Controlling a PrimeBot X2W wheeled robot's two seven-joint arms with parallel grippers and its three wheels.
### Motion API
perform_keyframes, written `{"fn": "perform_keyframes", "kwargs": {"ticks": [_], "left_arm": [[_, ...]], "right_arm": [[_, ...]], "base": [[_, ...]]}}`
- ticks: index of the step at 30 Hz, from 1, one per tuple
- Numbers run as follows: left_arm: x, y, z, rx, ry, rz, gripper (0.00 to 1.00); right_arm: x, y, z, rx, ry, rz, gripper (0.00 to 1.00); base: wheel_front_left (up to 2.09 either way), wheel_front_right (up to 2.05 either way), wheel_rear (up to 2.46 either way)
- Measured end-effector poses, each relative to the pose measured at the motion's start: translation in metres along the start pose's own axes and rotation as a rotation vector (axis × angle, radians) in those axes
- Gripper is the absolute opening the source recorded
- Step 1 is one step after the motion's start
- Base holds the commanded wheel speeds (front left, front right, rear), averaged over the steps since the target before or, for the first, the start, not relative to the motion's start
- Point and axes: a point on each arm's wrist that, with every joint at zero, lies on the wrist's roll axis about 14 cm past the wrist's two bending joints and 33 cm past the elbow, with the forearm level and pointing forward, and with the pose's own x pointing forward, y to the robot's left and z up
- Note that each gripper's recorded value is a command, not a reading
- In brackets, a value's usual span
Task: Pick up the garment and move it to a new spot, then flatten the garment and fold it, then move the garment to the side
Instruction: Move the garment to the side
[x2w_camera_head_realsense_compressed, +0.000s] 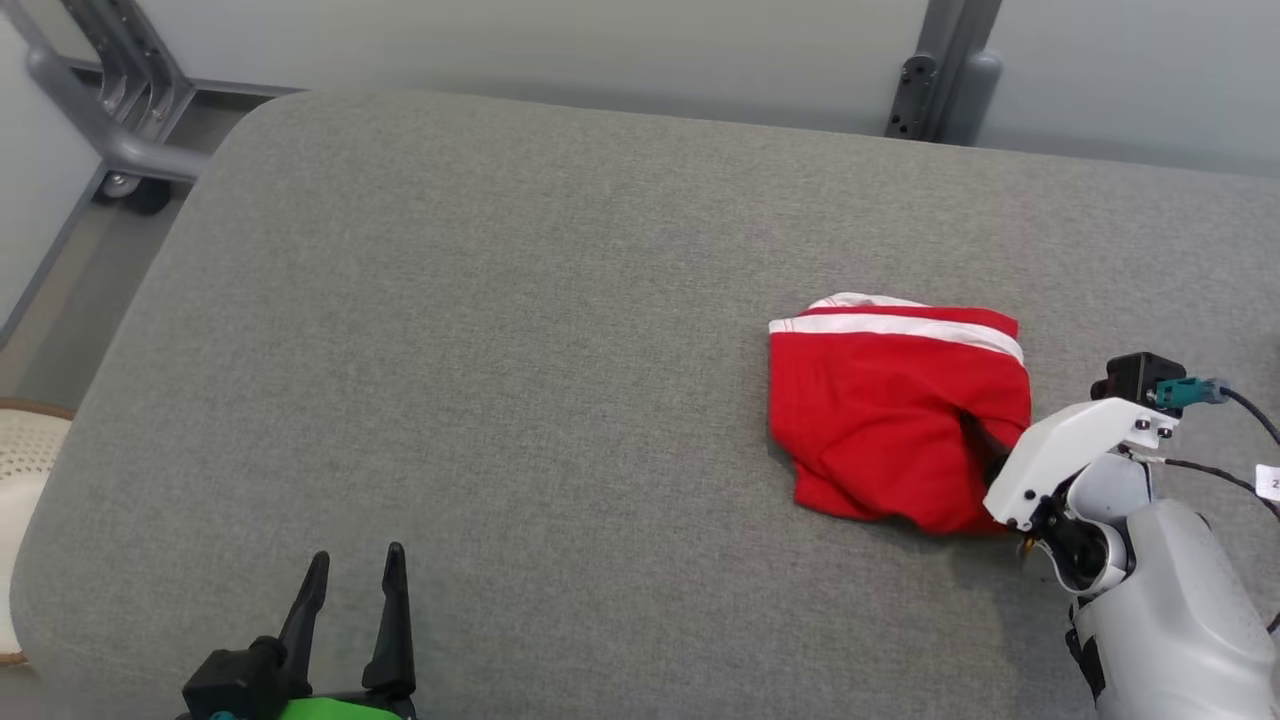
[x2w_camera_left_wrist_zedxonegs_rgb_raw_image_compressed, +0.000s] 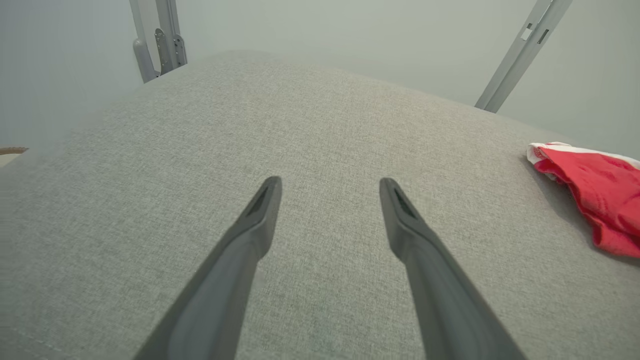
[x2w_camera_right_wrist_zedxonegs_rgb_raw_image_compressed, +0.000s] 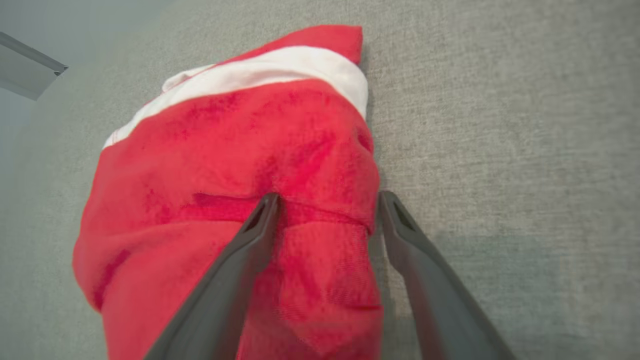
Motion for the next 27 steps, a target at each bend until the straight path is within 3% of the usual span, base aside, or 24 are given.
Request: {"fn": "perform_keyframes", "kwargs": {"ticks": [1, 2, 3, 8, 12, 20, 27], "left_arm": [[-0.002, 0.003, 0.0, 0.0, 0.001, 0.012, 1.0], [-0.003, 0.006, 0.0, 0.001, 0.001, 0.022, 1.0], [-0.004, 0.009, 0.0, 0.001, 0.001, 0.032, 1.0], [-0.007, 0.014, -0.003, 0.001, 0.01, 0.046, 1.0], [0.0, 0.003, -0.003, 0.009, 0.014, 0.008, 1.0], [0.047, -0.055, 0.006, 0.035, -0.017, -0.181, 1.0], [0.076, -0.09, -0.019, 0.043, 0.057, -0.298, 1.0]], "right_arm": [[0.004, 0.006, -0.003, 0.013, 0.011, 0.014, 0.88], [0.008, 0.011, -0.002, 0.021, 0.0, 0.028, 0.88], [0.01, 0.015, 0.0, 0.033, -0.017, 0.04, 0.0], [0.007, 0.031, 0.009, 0.076, -0.091, 0.096, 0.0], [-0.006, 0.033, 0.018, 0.043, -0.128, 0.121, 0.0], [-0.069, -0.039, 0.095, -0.094, -0.267, -0.033, 0.0], [-0.105, -0.118, 0.117, -0.136, -0.196, -0.266, 0.0]], "base": [[0.0, 0.0, 0.0], [0.0, 0.0, 0.0], [0.0, 0.0, 0.0], [0.0, 0.0, 0.0], [0.0, 0.0, 0.0], [0.0, 0.0, 0.0], [0.0, 0.0, 0.0]]}}
